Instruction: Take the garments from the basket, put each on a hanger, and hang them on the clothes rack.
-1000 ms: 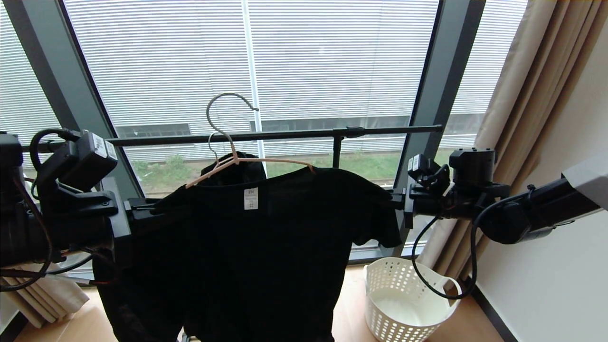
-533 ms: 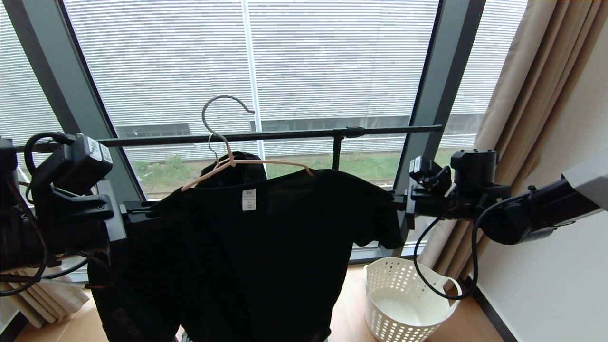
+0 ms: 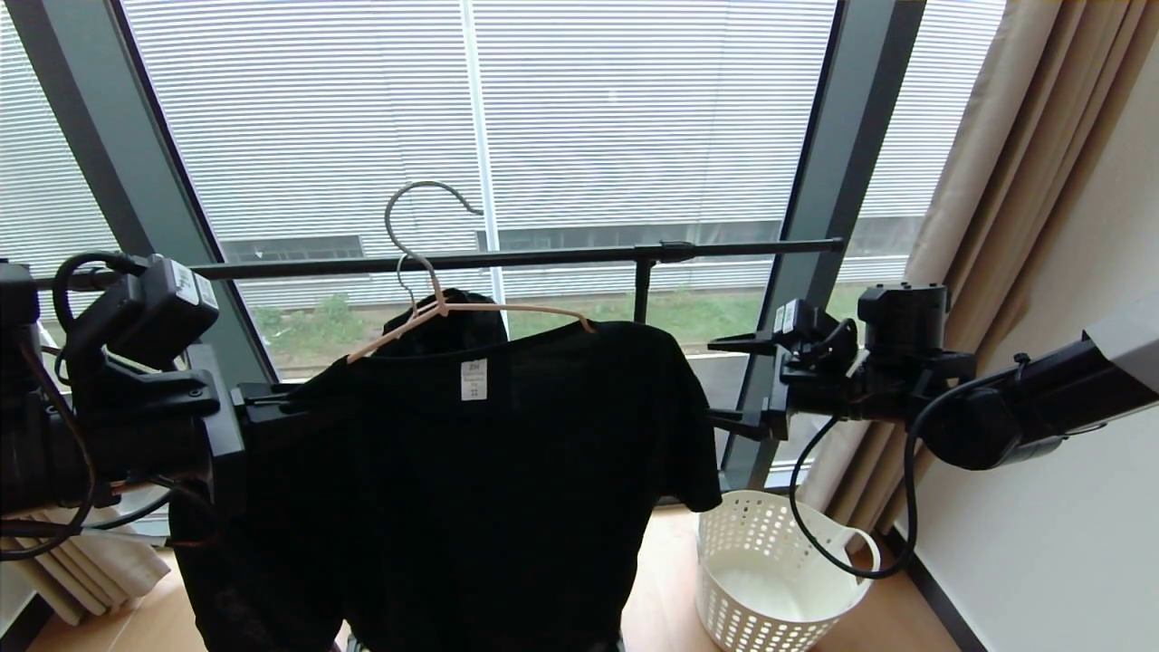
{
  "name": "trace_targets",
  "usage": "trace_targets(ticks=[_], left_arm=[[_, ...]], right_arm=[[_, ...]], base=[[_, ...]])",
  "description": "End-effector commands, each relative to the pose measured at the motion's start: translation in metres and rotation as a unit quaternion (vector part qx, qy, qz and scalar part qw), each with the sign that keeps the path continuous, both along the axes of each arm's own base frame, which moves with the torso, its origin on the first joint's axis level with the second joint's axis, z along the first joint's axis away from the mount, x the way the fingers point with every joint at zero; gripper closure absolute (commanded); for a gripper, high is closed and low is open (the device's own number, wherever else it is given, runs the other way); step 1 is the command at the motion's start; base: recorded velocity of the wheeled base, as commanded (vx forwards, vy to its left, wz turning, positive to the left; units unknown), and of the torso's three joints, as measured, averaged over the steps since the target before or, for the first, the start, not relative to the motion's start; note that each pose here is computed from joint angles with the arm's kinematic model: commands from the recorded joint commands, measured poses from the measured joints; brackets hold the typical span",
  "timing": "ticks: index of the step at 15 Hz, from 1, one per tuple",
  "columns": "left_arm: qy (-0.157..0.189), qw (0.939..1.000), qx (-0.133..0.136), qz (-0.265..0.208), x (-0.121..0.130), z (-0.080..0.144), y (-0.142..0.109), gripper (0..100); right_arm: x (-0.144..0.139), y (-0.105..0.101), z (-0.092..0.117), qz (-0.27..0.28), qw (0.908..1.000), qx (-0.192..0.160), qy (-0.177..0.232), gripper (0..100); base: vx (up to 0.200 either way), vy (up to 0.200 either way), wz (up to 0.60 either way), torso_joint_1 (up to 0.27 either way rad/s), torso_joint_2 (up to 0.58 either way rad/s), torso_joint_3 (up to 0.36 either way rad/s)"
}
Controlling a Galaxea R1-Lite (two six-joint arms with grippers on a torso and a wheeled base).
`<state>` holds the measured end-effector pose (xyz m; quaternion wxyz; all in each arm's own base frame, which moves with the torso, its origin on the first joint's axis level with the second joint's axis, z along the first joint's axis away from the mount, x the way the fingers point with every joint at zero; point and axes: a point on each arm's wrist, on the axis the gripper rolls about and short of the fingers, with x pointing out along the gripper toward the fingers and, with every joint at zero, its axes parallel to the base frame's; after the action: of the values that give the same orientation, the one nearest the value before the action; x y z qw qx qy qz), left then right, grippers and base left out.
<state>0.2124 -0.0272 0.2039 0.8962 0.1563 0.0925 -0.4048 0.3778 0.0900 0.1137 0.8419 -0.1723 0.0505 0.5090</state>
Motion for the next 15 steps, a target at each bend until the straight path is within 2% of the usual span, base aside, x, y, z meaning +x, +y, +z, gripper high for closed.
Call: trace_targets(ticks=[1, 2, 3, 5, 6, 9, 14, 15], left_arm=[[0.004, 1.0, -0.004, 0.003, 0.002, 0.0, 0.0, 100], [0.004, 1.0, -0.004, 0.003, 0.002, 0.0, 0.0, 100], [0.017, 0.9997, -0.014, 0.011, 0.003, 0.0, 0.001, 100], [0.038, 0.9987, -0.029, 0.018, 0.003, -0.002, 0.0, 100], [0.06, 0.997, -0.04, 0.028, 0.001, -0.007, 0.0, 100], [0.072, 0.9949, -0.028, 0.066, 0.0, -0.011, -0.004, 100], [0.089, 0.9924, -0.027, 0.081, -0.001, -0.014, -0.017, 100], [0.097, 0.9909, -0.035, 0.086, -0.001, -0.013, -0.019, 100]], right_arm=[[-0.005, 0.01, 0.015, -0.02, 0.9997, 0.015, 0.008, 0], [-0.005, 0.01, 0.015, -0.02, 0.9997, 0.015, 0.008, 0], [-0.009, 0.013, 0.028, -0.033, 0.9982, 0.042, 0.029, 0], [-0.011, 0.012, 0.035, -0.037, 0.9973, 0.053, 0.035, 0], [-0.014, 0.013, 0.042, -0.041, 0.9965, 0.062, 0.04, 0], [-0.021, 0.028, 0.05, -0.074, 0.9945, 0.062, 0.04, 0], [-0.021, 0.04, 0.055, -0.107, 0.9916, 0.063, 0.036, 0], [-0.019, 0.04, 0.057, -0.111, 0.9905, 0.07, 0.04, 0]], base=[[0.0, 0.0, 0.0, 0.0, 0.0, 0.0], [0.0, 0.0, 0.0, 0.0, 0.0, 0.0], [0.0, 0.0, 0.0, 0.0, 0.0, 0.0], [0.0, 0.0, 0.0, 0.0, 0.0, 0.0], [0.0, 0.0, 0.0, 0.0, 0.0, 0.0], [0.0, 0.0, 0.0, 0.0, 0.0, 0.0], [0.0, 0.0, 0.0, 0.0, 0.0, 0.0], [0.0, 0.0, 0.0, 0.0, 0.0, 0.0]])
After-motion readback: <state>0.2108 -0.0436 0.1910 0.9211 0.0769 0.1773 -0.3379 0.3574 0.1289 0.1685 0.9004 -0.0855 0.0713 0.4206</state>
